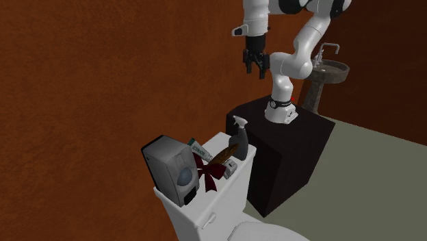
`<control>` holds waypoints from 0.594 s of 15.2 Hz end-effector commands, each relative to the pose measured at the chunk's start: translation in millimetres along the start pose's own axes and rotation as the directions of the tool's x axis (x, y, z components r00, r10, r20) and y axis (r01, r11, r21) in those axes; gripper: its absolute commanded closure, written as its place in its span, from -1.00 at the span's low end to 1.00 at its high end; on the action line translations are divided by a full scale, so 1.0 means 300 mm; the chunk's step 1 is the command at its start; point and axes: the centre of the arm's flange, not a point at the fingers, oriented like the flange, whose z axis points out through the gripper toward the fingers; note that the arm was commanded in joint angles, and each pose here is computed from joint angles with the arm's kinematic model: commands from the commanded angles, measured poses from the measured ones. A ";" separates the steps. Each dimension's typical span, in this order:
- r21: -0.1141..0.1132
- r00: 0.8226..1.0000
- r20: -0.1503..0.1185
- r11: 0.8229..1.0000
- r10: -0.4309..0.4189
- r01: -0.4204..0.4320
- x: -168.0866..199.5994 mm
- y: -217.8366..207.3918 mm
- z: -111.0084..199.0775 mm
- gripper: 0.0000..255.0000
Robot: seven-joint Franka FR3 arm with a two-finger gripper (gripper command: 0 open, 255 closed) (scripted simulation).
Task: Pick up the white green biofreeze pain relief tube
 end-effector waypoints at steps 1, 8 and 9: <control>-0.007 0.997 -0.012 0.998 0.070 -0.070 0.039 -0.030 0.053 -1.00; -0.028 0.954 -0.045 0.954 0.297 -0.299 0.230 -0.103 0.277 -1.00; -0.031 0.943 -0.051 0.943 0.329 -0.331 0.259 -0.109 0.309 -1.00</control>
